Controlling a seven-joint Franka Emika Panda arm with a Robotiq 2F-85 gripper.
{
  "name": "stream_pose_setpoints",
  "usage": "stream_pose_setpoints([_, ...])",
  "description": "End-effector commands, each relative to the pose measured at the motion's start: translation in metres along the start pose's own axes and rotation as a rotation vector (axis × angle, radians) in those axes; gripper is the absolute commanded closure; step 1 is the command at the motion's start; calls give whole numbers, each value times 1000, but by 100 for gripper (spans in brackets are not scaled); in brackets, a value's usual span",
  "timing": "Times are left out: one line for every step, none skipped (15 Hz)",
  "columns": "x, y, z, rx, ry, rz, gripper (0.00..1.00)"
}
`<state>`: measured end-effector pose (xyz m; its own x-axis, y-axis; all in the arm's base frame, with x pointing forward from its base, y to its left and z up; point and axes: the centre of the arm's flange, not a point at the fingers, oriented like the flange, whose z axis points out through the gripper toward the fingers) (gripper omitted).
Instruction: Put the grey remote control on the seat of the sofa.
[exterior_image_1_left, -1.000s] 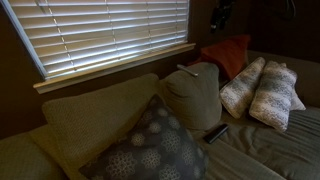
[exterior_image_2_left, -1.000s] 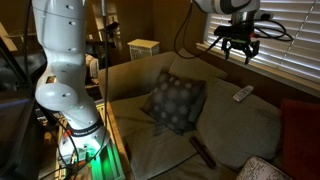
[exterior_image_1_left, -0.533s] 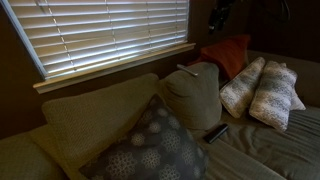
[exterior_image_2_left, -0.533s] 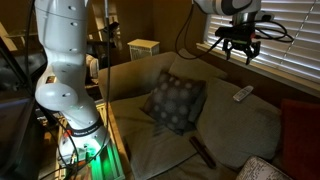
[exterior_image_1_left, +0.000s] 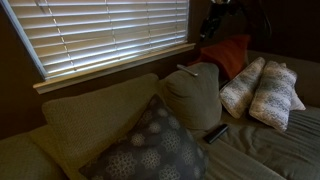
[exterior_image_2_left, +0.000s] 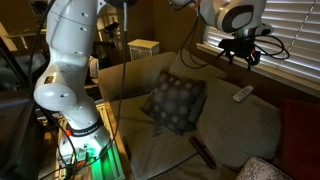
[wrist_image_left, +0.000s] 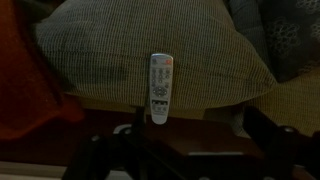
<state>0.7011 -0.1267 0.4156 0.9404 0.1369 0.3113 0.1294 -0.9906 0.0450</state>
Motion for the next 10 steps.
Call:
stream_pose_setpoints([28, 16, 27, 58, 58, -7, 0])
stream_pose_setpoints([31, 18, 33, 63, 63, -1, 0])
stream_pose_setpoints([32, 20, 37, 65, 68, 0, 0])
stream_pose_setpoints([38, 23, 44, 64, 68, 10, 0])
stream_pose_setpoints([41, 24, 48, 45, 56, 43, 0])
stream_pose_setpoints([44, 25, 54, 43, 62, 41, 0])
stream_pose_setpoints([46, 25, 59, 37, 63, 49, 0])
stream_pose_setpoints([49, 26, 63, 35, 67, 52, 0])
stream_pose_setpoints([53, 28, 69, 33, 71, 54, 0])
stream_pose_setpoints([55, 29, 74, 33, 71, 57, 0])
